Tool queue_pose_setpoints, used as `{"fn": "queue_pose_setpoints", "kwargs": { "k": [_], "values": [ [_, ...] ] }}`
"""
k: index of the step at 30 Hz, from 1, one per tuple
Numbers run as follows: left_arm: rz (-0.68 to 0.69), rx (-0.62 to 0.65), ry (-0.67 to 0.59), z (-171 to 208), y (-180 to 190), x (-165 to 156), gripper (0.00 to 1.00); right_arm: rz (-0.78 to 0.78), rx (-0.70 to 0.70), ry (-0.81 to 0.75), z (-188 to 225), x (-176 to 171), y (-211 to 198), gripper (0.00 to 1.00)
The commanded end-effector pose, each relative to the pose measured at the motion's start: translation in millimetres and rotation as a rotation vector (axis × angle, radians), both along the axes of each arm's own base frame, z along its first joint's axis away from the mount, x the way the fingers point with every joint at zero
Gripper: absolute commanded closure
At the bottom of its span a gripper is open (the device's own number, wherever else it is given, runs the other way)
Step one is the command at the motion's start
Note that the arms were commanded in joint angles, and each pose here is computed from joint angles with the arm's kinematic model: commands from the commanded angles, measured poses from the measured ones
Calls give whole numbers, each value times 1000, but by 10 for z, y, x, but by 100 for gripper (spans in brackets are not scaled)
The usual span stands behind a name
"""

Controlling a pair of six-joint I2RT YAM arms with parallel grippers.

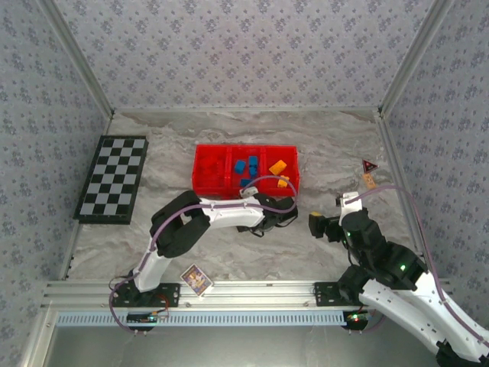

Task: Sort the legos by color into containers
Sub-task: Pick up the lego from the center of the table.

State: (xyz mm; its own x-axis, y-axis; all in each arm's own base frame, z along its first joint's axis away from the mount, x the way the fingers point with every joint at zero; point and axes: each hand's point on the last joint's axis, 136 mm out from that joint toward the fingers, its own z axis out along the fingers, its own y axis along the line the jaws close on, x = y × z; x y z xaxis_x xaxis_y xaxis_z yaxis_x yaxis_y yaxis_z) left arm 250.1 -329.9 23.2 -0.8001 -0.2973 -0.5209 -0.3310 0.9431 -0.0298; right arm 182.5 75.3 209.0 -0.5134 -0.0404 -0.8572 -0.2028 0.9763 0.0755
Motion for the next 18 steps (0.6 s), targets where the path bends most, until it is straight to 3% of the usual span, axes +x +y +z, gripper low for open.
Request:
{"fn": "queue_pose_setpoints", "kwargs": {
  "k": [1, 11, 18],
  "values": [
    [10, 3, 20, -85, 87, 29, 32, -16, 5, -13, 51, -21, -49, 0],
    [6, -51, 44, -160, 199, 115, 50, -18, 2, -14, 47, -19, -52, 0],
    [-52, -87, 29, -52, 202, 109, 75, -21, -2, -14, 43, -20, -59, 0]
  ]
}}
